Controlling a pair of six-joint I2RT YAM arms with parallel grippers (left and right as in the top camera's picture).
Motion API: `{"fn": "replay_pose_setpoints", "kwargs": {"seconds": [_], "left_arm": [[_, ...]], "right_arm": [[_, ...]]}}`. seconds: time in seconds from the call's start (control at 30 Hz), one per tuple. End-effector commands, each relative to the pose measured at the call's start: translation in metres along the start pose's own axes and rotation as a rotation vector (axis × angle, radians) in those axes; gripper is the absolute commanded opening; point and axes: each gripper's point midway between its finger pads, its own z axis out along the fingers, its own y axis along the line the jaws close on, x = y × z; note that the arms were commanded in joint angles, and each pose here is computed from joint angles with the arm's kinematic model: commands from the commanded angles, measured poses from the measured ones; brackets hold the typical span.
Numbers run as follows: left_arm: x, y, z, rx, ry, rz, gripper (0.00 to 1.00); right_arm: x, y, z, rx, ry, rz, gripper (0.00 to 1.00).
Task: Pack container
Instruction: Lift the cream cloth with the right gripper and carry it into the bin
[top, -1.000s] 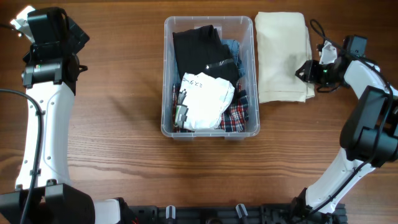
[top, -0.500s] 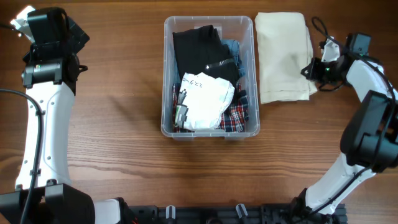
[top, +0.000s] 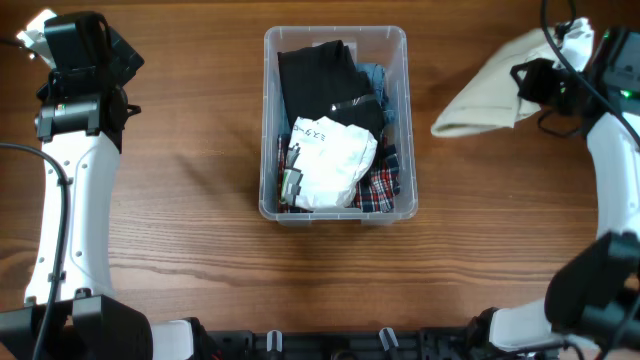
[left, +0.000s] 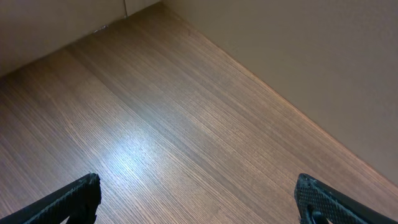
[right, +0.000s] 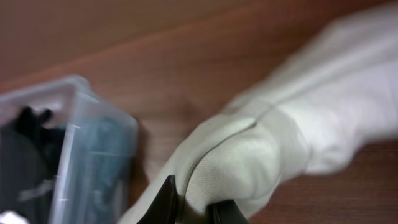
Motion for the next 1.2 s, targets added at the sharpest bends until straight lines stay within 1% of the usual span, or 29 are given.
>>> {"fn": "replay_pose_setpoints", "kwargs": {"seconds": [0.0,0.13,0.23,0.27,0.37,0.43,0.63,0.83,0.93,1.0,1.07,1.17], "left_arm": [[0.000,0.004,0.001,-0.017,-0.003,0.001,1.00],[0.000,0.004,0.001,-0.017,-0.003,0.001,1.00],[0.000,0.004,0.001,-0.017,-0.004,0.001,1.00],[0.000,0.004,0.001,-0.017,-0.003,0.001,1.00],[0.000,0.004,0.001,-0.017,-0.004,0.001,1.00],[0.000,0.004,0.001,-0.017,-0.003,0.001,1.00],[0.000,0.004,0.001,-0.017,-0.003,0.001,1.00],[0.000,0.004,0.001,-0.017,-0.004,0.001,1.00],[0.000,0.004,0.001,-0.017,-0.003,0.002,1.00],[0.000,0.004,0.001,-0.017,-0.004,0.001,1.00],[0.000,0.004,0.001,-0.017,-0.004,0.001,1.00],[0.000,0.004,0.001,-0.017,-0.004,0.001,1.00]], "right_arm": [[-0.030,0.046,-0.049,-0.111,-0.126,-0.037,0.04],[-0.040,0.122,-0.111,-0.300,-0.229,-0.152,0.04],[-0.034,0.174,-0.146,-0.453,-0.271,-0.251,0.04],[-0.029,0.202,-0.162,-0.516,-0.293,-0.310,0.04],[-0.017,0.246,-0.179,-0.618,-0.308,-0.395,0.04],[-0.007,0.270,-0.182,-0.679,-0.298,-0.436,0.04],[0.005,0.314,-0.161,-0.766,-0.264,-0.464,0.04],[0.021,0.348,-0.116,-0.849,-0.190,-0.482,0.04],[0.027,0.354,-0.095,-0.861,-0.160,-0.472,0.04],[0.027,0.355,-0.078,-0.861,-0.136,-0.430,0.04],[0.025,0.349,-0.057,-0.812,-0.126,-0.397,0.04],[0.024,0.344,-0.044,-0.772,-0.126,-0.384,0.04]]}}
